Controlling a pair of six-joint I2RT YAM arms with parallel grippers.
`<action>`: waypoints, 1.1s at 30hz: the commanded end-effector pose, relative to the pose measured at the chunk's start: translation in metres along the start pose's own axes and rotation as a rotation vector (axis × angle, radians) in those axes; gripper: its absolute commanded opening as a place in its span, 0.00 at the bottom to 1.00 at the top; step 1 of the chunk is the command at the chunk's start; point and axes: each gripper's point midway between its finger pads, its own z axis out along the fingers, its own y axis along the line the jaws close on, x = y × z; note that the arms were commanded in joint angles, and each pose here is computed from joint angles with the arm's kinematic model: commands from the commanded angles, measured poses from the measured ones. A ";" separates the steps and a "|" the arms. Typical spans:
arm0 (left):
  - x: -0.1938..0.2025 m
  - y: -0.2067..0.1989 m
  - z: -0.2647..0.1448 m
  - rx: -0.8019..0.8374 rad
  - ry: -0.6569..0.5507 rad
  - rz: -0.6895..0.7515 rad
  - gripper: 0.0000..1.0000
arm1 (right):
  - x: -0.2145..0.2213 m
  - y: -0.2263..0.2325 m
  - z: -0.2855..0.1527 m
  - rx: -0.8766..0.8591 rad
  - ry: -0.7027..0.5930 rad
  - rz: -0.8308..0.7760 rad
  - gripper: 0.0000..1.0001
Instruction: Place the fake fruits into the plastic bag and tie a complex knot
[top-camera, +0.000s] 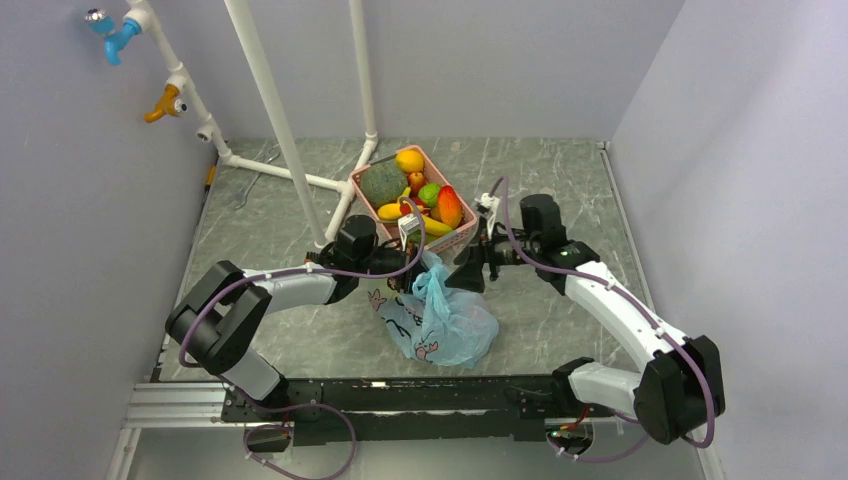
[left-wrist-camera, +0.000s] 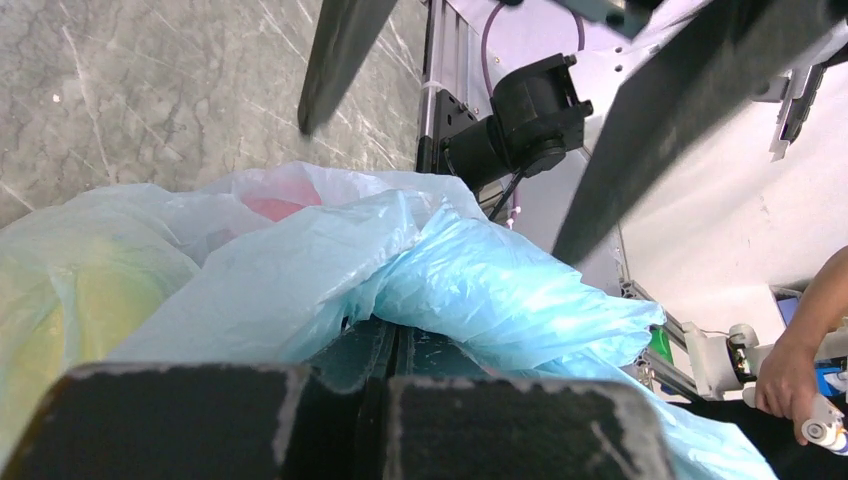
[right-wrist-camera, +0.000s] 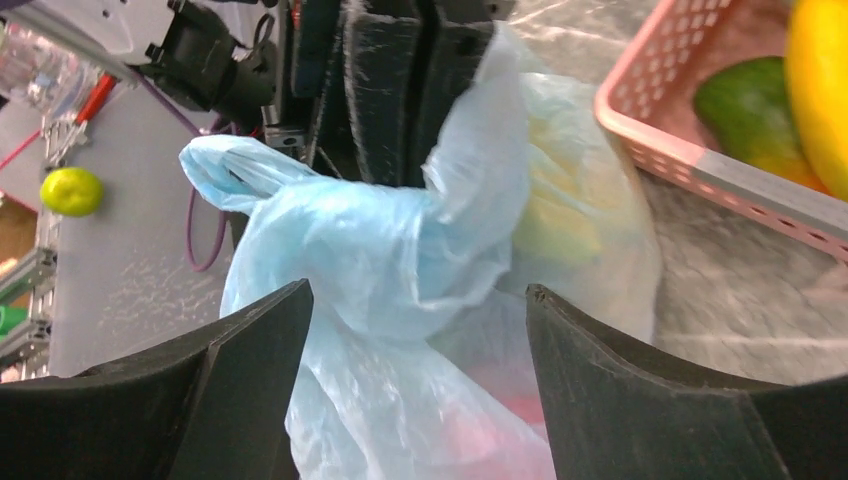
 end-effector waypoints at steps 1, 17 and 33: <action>-0.016 -0.017 0.000 0.051 -0.026 0.080 0.00 | 0.001 0.006 -0.024 -0.011 0.002 -0.005 0.77; 0.007 -0.034 0.007 0.114 0.028 0.111 0.00 | -0.037 0.009 0.017 -0.092 -0.120 -0.032 0.20; -0.016 -0.028 -0.001 0.089 -0.030 0.118 0.00 | 0.008 0.011 -0.030 0.041 0.000 -0.059 0.78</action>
